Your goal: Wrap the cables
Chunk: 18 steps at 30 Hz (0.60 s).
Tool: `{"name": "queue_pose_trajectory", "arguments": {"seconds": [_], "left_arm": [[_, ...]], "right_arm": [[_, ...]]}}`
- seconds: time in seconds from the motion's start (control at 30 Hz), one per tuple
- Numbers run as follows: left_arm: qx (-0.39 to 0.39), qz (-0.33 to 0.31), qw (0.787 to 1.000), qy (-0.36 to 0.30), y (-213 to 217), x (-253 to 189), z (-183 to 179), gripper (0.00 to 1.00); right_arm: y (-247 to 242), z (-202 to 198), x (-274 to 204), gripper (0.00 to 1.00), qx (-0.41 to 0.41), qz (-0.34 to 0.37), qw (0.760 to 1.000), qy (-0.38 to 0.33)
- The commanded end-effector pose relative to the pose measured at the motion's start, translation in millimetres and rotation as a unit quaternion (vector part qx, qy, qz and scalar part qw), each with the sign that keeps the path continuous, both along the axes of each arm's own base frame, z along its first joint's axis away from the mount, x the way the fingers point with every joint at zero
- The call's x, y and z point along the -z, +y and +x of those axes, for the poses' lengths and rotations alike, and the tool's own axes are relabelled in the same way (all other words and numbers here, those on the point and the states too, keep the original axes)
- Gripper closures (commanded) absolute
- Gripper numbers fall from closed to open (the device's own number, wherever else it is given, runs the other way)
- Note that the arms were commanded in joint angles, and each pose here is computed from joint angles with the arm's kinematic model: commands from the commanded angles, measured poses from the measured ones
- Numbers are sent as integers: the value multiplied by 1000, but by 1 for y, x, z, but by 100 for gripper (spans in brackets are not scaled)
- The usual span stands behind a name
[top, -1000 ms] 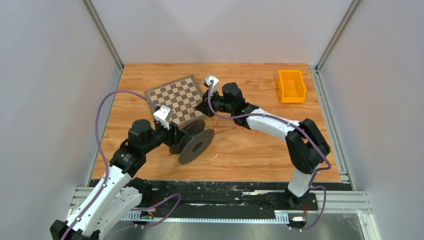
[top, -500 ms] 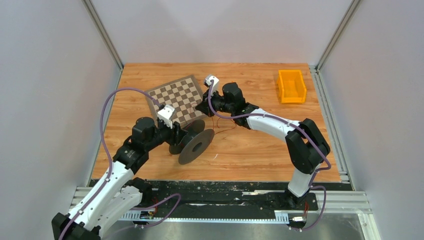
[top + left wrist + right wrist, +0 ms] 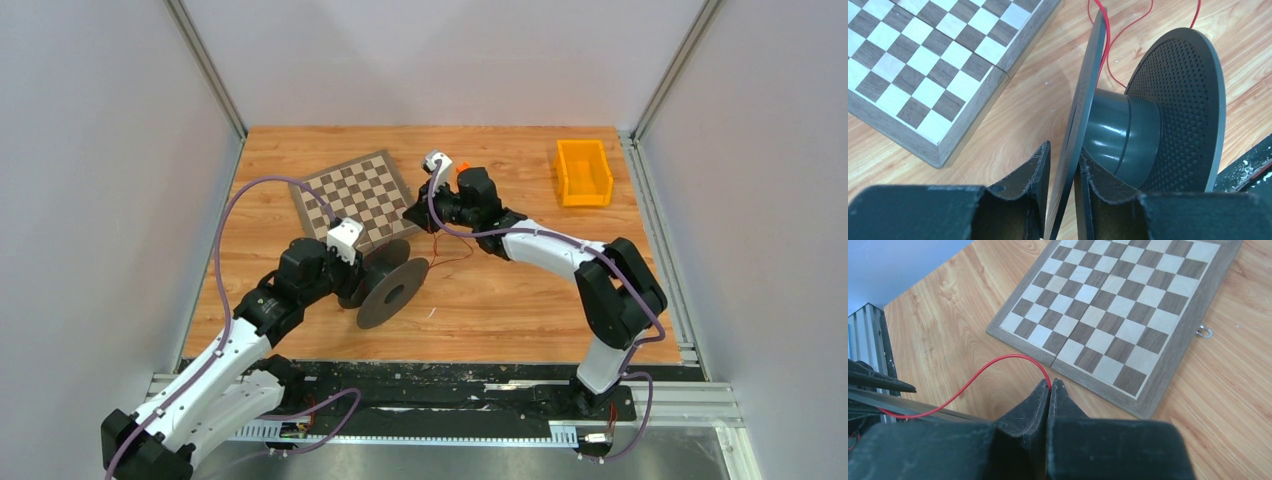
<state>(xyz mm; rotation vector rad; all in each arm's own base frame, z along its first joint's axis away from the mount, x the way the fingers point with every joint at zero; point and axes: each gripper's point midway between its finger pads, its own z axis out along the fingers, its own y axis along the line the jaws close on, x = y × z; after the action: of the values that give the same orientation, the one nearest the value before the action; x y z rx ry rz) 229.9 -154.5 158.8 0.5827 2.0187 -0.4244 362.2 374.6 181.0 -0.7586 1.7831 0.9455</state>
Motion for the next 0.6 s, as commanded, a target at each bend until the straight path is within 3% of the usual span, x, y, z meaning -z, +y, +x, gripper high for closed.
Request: {"name": "queue_pose_trajectory", "arguments": {"seconds": [0.0,0.13,0.43,0.57], "left_arm": [[-20,10,999,-25,7,-18,6,70],[-25,15,999,-22,8,-16,7,75],[-26,7,999,-30,7,-21,8,97],[-23,2,999,-31,5,-24,9,95]], "right_arm": [[-10,3,-31,100,13,37,999,-28],[-14,2,-29,100,13,40,999,-27],[-17,2,-20,100,9,35,999,-21],[-17,0,-14,100,6,33,999,-16]]}}
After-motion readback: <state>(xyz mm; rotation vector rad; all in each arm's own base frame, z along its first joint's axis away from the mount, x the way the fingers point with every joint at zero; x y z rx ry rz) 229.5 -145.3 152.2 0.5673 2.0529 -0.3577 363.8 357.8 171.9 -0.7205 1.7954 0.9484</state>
